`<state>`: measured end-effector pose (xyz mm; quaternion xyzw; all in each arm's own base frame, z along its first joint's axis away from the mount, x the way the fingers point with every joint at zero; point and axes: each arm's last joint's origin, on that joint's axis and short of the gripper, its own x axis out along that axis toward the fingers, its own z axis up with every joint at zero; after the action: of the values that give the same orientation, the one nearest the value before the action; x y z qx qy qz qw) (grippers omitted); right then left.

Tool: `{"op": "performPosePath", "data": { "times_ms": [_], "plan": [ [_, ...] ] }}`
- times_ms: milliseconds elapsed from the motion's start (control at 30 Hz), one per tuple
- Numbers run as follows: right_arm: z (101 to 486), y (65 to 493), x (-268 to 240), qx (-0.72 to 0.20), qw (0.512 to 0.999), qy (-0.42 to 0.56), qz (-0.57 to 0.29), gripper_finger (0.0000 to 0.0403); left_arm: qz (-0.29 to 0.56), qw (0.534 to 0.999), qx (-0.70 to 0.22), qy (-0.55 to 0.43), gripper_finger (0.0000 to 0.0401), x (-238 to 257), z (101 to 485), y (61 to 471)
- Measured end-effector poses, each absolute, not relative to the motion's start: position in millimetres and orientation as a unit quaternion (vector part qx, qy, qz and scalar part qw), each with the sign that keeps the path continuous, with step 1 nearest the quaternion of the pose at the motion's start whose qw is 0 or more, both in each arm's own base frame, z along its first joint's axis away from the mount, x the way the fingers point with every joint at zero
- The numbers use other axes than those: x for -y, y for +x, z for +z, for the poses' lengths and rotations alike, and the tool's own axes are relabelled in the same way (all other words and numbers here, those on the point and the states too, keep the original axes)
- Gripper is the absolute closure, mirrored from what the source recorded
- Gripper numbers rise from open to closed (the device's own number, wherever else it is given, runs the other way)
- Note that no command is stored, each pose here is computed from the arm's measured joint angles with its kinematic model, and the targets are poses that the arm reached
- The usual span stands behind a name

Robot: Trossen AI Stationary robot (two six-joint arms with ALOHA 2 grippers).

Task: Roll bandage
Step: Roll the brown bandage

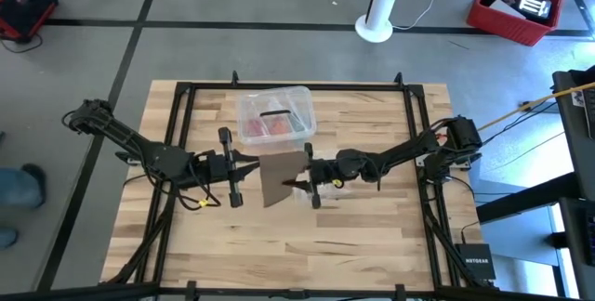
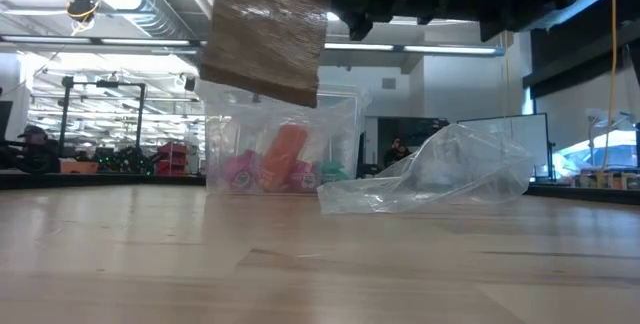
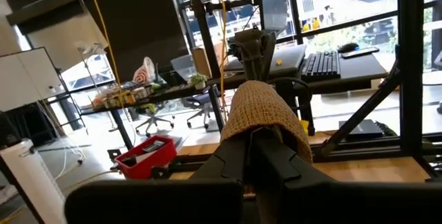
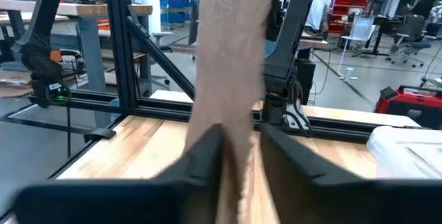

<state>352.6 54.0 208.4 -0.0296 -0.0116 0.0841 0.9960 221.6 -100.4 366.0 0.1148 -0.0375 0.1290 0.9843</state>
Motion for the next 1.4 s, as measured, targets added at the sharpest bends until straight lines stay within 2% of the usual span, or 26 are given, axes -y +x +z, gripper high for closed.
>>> {"op": "performPosePath", "data": {
  "times_ms": [100,133,267,467,700,833,967,1200,1400],
  "plan": [
    [207,353,-54,0.005,0.995,-0.055,0.084,0.0378,0.115,0.986,0.045,0.111,0.0401,101,367,222],
    [206,353,-54,0.003,0.994,-0.068,0.083,0.039,0.107,0.987,0.049,0.105,0.0401,102,367,222],
    [207,353,-51,0.005,0.994,-0.105,0.042,0.0388,0.053,0.993,0.061,0.087,0.0401,105,368,222],
    [215,352,-43,0.015,0.968,-0.24,-0.073,0.0391,-0.058,0.997,0.041,0.032,0.0401,115,361,221],
    [233,349,-23,0.019,0.923,-0.35,-0.158,0.0398,-0.094,0.995,-0.031,-0.018,0.0401,123,347,218],
    [253,340,-22,0.034,0.9,-0.395,-0.179,0.0392,-0.08,0.992,-0.08,-0.048,0.0401,122,337,218],
    [272,331,-22,0.054,0.881,-0.43,-0.186,0.0392,-0.031,0.991,-0.115,-0.065,0.0401,119,329,218],
    [298,316,-24,0.117,0.876,-0.441,-0.156,0.0397,0.063,0.98,-0.164,-0.09,0.0401,103,314,222],
    [316,309,-53,0.178,0.877,-0.435,-0.095,0.0394,0.15,0.969,-0.174,-0.09,0.0401,85,308,226]
  ]
}}
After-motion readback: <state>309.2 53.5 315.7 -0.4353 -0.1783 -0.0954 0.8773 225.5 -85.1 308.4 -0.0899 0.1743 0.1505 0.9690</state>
